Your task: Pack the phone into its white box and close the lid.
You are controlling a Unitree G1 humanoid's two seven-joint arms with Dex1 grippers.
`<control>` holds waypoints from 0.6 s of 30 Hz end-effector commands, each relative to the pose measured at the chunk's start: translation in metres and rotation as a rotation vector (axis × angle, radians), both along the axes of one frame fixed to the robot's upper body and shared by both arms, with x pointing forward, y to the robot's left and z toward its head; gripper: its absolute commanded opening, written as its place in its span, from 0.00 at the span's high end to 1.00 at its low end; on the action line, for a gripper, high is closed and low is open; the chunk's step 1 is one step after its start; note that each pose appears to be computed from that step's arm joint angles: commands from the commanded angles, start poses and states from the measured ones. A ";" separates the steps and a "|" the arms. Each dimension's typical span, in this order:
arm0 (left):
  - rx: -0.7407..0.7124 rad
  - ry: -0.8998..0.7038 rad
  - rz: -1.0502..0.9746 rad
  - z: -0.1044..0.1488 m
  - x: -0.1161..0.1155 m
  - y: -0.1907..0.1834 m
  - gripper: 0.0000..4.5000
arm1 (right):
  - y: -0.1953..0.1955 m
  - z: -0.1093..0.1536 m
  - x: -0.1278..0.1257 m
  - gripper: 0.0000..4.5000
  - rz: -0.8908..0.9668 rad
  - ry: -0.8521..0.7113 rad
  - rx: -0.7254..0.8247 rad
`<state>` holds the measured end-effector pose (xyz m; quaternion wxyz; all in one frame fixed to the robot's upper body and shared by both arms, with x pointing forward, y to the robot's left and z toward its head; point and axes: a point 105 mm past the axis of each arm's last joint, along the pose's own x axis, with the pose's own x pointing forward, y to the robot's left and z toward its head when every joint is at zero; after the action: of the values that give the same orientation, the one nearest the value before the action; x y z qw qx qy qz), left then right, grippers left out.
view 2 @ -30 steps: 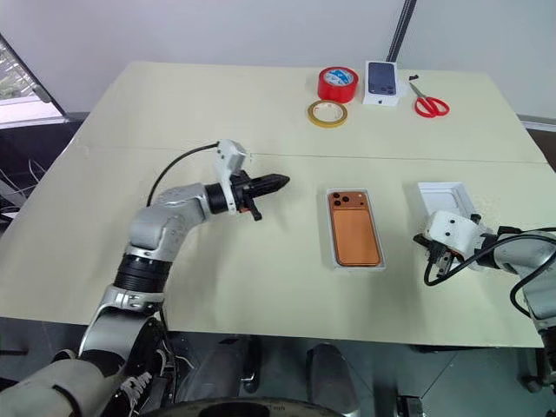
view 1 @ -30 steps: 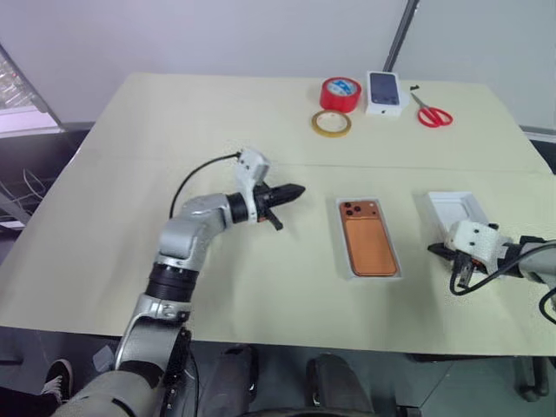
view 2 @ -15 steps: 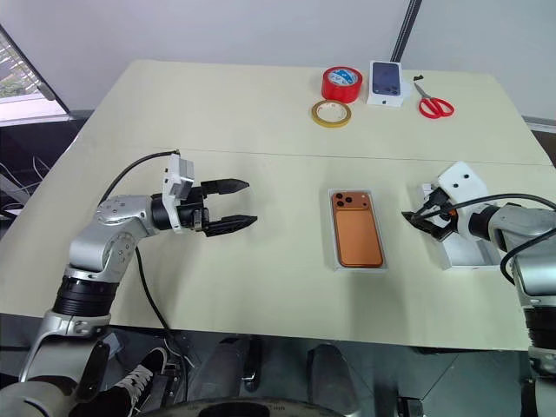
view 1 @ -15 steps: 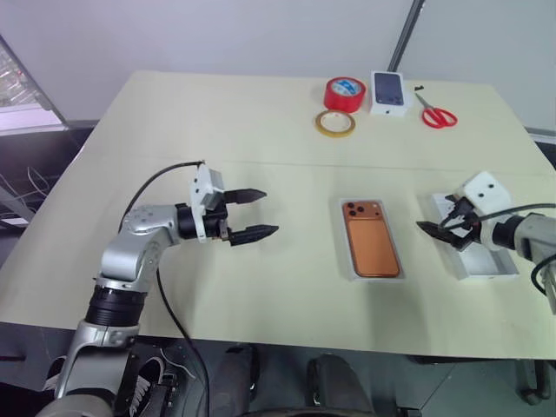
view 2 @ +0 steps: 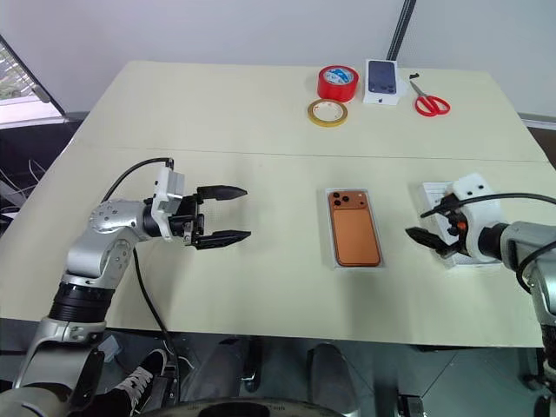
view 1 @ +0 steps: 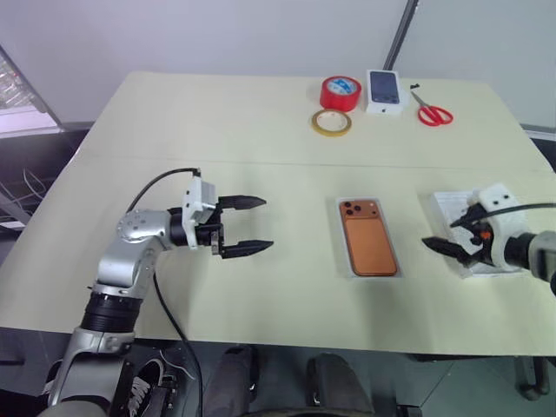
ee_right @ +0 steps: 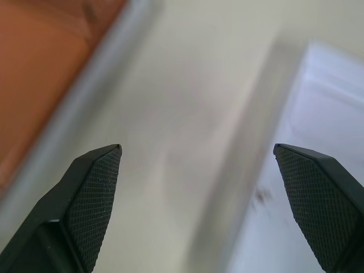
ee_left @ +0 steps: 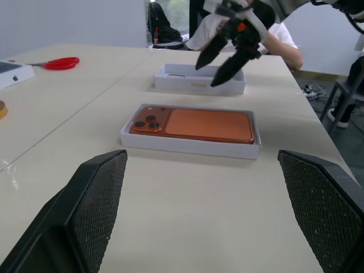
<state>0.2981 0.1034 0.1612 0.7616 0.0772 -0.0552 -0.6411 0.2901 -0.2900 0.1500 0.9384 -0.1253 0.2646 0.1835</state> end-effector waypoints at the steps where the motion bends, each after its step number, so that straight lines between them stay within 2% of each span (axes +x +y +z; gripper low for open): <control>1: -0.013 -0.038 -0.022 0.008 -0.001 -0.004 0.01 | -0.012 0.005 0.002 0.01 -0.079 -0.019 -0.030; 6: -0.007 -0.042 -0.035 0.007 -0.003 -0.005 0.01 | -0.022 -0.006 0.003 0.01 -0.124 0.033 -0.087; 10: -0.004 -0.057 -0.039 0.007 -0.004 -0.005 0.01 | -0.020 -0.010 0.005 0.01 -0.146 0.084 -0.014; 18: 0.005 -0.076 -0.054 0.006 -0.004 -0.011 0.01 | -0.015 -0.027 -0.008 0.01 -0.134 0.259 0.020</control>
<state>0.2949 0.0976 0.1566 0.7471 0.0882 -0.0601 -0.6560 0.2816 -0.3020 0.1140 0.9081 -0.0686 0.3890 0.1391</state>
